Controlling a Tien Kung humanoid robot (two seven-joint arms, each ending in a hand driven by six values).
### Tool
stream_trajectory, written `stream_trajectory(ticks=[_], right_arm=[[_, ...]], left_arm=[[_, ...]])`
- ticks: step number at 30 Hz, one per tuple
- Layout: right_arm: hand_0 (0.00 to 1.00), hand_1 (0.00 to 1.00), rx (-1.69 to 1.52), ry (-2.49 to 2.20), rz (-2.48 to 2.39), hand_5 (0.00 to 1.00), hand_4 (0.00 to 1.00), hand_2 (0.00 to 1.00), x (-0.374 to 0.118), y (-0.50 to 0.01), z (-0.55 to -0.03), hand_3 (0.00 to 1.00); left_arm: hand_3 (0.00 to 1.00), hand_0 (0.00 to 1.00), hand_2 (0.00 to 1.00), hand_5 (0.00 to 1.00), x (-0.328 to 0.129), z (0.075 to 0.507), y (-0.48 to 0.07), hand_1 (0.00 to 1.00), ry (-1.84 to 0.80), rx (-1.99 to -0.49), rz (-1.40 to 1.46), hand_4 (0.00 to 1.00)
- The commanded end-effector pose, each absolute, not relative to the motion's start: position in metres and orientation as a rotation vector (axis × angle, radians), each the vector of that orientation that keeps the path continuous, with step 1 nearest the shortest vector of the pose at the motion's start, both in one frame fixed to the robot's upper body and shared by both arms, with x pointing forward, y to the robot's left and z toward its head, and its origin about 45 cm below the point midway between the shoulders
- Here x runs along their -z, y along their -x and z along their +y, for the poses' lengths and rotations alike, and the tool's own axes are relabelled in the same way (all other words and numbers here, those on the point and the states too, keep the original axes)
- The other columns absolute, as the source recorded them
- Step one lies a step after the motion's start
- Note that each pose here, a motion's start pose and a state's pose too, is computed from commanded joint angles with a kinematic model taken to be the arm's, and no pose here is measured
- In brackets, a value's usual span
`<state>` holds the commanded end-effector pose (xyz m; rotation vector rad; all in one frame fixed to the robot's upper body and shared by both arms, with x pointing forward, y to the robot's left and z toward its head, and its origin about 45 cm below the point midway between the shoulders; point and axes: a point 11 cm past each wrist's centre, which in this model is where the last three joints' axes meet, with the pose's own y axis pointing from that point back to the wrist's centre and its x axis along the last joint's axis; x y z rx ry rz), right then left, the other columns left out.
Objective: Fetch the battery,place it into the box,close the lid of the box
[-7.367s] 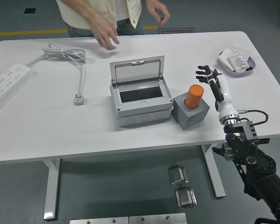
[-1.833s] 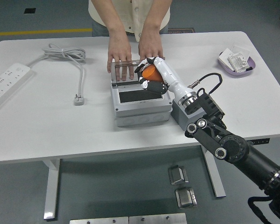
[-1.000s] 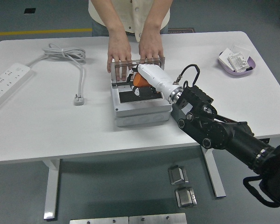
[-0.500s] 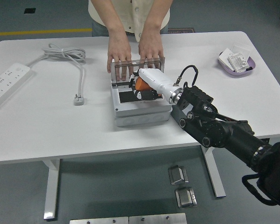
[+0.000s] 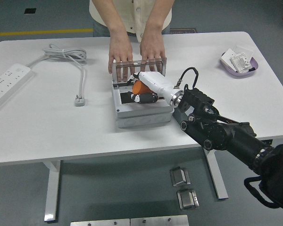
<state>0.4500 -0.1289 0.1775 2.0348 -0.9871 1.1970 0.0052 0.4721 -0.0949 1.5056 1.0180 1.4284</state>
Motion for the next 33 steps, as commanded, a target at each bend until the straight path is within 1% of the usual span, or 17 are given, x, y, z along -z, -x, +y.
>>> stream_trajectory(ticks=[2, 3, 8, 9, 24, 32, 33], right_arm=[[0.521, 0.496, -1.199, -2.036, -0.987, 0.469, 0.852, 0.583, -0.178, -0.45, -0.128, 0.648], [0.542, 0.5, -1.199, -2.037, -0.987, 0.478, 0.855, 0.589, -0.178, -0.45, -0.128, 0.653], [0.542, 0.5, -1.204, -2.04, -0.984, 0.478, 0.855, 0.589, -0.179, -0.449, -0.127, 0.653], [0.564, 0.504, -1.204, -2.041, -0.985, 0.504, 0.886, 0.59, -0.18, -0.449, -0.126, 0.661], [0.576, 0.492, -1.222, -2.099, -1.031, 0.518, 0.894, 0.592, -0.205, -0.444, -0.125, 0.648], [0.582, 0.489, -1.2, -2.122, -1.052, 0.522, 0.893, 0.592, -0.22, -0.433, -0.138, 0.648], [0.566, 0.481, -1.199, -2.126, -1.058, 0.527, 0.893, 0.595, -0.223, -0.431, -0.14, 0.647]], left_arm=[[0.703, 0.623, 0.673, 0.16, 0.095, 0.473, -0.004, 0.675, -1.509, -1.429, 1.024, 0.689], [0.702, 0.623, 0.673, 0.159, 0.095, 0.473, -0.003, 0.675, -1.51, -1.429, 1.027, 0.688], [0.702, 0.623, 0.673, 0.159, 0.095, 0.472, -0.002, 0.675, -1.511, -1.428, 1.034, 0.688], [0.702, 0.623, 0.672, 0.159, 0.095, 0.472, -0.001, 0.674, -1.511, -1.428, 1.035, 0.688], [0.702, 0.623, 0.671, 0.161, 0.098, 0.466, 0.002, 0.674, -1.504, -1.419, 1.049, 0.688], [0.701, 0.623, 0.671, 0.161, 0.1, 0.462, 0.007, 0.674, -1.498, -1.418, 1.066, 0.688], [0.702, 0.623, 0.669, 0.163, 0.1, 0.461, 0.007, 0.673, -1.498, -1.417, 1.069, 0.687]])
